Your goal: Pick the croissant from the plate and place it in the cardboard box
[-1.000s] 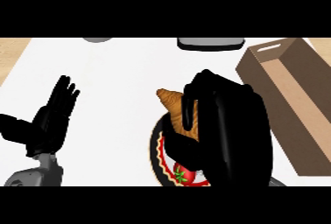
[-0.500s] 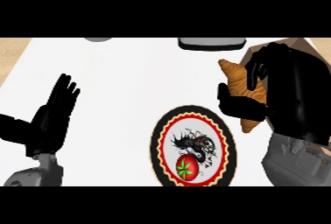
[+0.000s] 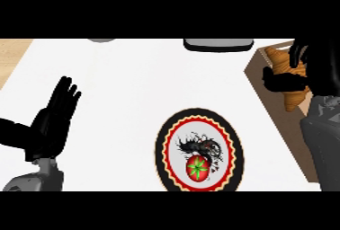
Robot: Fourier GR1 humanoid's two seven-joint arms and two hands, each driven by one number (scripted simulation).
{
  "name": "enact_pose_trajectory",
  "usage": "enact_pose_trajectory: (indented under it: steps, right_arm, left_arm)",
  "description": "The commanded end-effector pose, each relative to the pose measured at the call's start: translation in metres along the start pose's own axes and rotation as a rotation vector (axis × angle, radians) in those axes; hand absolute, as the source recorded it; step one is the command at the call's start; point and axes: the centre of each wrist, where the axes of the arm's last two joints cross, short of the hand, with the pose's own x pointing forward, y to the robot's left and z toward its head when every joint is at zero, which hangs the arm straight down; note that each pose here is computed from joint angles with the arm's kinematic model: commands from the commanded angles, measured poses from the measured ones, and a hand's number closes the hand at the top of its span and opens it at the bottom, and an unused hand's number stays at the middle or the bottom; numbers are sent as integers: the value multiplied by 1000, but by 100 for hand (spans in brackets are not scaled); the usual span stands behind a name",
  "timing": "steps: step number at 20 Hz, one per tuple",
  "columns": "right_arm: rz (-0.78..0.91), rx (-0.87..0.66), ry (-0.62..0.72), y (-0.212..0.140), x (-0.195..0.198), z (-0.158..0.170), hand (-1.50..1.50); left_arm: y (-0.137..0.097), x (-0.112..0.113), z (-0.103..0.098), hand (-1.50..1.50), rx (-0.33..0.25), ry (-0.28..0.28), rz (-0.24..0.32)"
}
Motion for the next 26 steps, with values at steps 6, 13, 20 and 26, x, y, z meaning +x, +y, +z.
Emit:
enact_pose_trajectory:
  steps: [6,13,20,26]
  right_arm:
    - [329,326,79,60,-86,-16,150]
    - [146,375,125,85,-114,-41,-150]
    - [-130,-32,-45,58,-100,-47,-150]
    - [-494,-51,24,40,-89,-50,-150]
  left_arm:
    - [-2,5,3,0,-13,2,-4]
    - [-4,7,-7,0,6,2,20]
    - [2,-3,-7,0,-1,3,-5]
    - [0,-10,0,0,16,-4,1]
